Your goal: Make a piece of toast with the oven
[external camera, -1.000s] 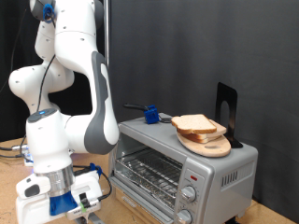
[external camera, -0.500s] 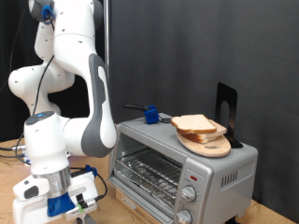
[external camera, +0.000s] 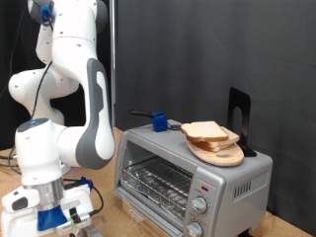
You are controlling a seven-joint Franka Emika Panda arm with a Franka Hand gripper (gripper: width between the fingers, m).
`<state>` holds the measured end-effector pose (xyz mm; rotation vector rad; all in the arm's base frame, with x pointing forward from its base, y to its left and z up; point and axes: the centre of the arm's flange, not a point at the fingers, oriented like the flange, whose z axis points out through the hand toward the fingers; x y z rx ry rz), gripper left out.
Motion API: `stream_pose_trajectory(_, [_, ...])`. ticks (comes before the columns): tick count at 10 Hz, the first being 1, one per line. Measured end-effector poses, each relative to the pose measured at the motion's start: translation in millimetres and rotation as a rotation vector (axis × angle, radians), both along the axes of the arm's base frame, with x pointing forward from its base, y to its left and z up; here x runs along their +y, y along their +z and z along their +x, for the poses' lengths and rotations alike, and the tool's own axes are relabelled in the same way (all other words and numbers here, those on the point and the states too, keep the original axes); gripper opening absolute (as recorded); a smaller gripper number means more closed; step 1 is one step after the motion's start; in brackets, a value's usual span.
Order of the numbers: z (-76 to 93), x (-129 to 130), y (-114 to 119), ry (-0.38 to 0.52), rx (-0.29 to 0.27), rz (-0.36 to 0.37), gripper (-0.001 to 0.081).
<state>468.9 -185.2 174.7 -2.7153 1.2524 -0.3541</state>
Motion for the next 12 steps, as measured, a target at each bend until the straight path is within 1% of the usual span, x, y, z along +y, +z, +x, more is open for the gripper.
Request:
stream_pose_trajectory(1, [0.9,0.5,6.4,-0.005,-0.029,0.033,0.0808])
stream_pose_trajectory(2, [0.3,0.3,5.0,0.001,-0.017,0.025,0.0808])
stream_pose_trajectory(3, [0.5,0.5,4.9,0.022,0.010,0.043,0.0808])
stream_pose_trajectory(4, [0.9,-0.4,12.1,0.053,0.044,0.105,0.0808])
stream_pose_trajectory(5, [-1.2,-3.5,25.6,0.085,0.060,0.181,0.0808])
stream_pose_trajectory(7, [-7.7,-10.0,54.6,0.117,0.054,0.336,0.0808])
stream_pose_trajectory(9, [-12.5,-14.6,83.1,0.136,0.019,0.475,0.0808])
stream_pose_trajectory(12, [-16.8,-19.3,127.7,0.152,-0.065,0.659,0.0808])
